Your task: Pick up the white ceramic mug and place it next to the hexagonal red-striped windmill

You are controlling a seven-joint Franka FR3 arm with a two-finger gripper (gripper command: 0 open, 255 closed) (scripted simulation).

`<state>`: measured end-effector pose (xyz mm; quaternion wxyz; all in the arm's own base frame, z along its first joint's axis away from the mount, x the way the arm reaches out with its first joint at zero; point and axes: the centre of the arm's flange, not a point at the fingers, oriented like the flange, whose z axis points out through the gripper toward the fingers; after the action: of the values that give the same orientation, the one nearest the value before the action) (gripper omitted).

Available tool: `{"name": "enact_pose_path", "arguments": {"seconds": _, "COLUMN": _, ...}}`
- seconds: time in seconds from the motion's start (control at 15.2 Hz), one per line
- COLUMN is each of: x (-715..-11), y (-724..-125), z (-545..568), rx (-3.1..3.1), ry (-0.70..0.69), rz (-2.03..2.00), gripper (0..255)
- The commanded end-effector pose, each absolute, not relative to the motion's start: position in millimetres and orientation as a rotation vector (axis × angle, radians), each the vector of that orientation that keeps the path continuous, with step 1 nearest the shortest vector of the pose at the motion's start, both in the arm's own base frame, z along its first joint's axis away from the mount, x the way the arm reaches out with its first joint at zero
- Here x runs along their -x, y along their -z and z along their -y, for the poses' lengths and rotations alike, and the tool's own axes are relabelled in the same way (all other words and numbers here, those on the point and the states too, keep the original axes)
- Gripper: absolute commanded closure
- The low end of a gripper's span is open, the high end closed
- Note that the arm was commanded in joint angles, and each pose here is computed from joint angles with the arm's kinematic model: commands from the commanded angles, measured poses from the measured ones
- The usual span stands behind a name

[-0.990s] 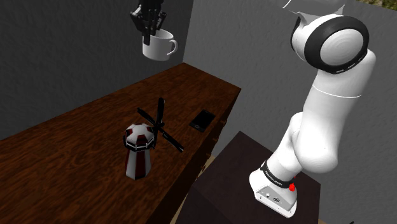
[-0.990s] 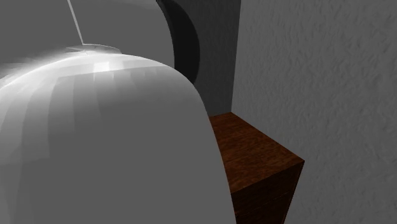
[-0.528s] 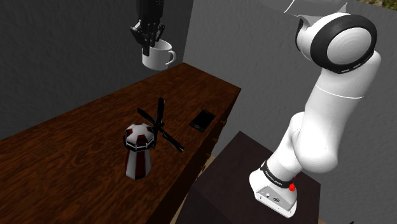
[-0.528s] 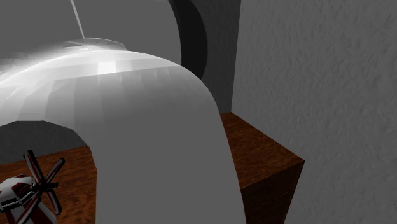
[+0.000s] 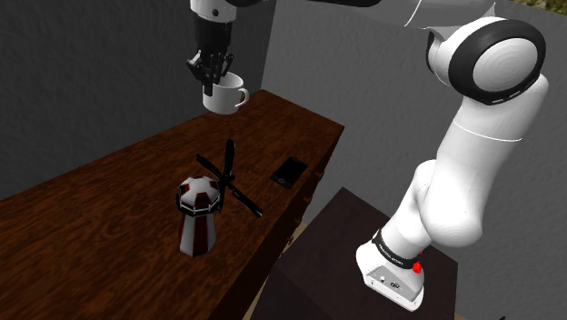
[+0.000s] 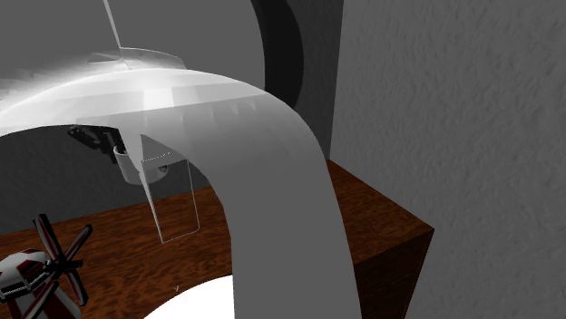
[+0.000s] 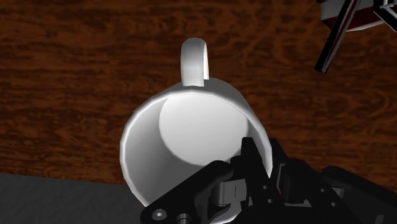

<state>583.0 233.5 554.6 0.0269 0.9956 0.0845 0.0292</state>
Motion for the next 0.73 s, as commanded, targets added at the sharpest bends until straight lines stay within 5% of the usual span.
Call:
{"name": "enact_pose_path", "arguments": {"seconds": 0.0, "x": -582.4, "y": -543.9, "z": -232.8, "rx": -3.076, "ry": -0.091, "rz": -0.261, "gripper": 255}}
{"name": "enact_pose_path", "arguments": {"seconds": 0.66, "x": -582.4, "y": -491.1, "z": -232.8, "rx": -3.076, "ry": -0.091, "rz": -0.261, "gripper": 255}}
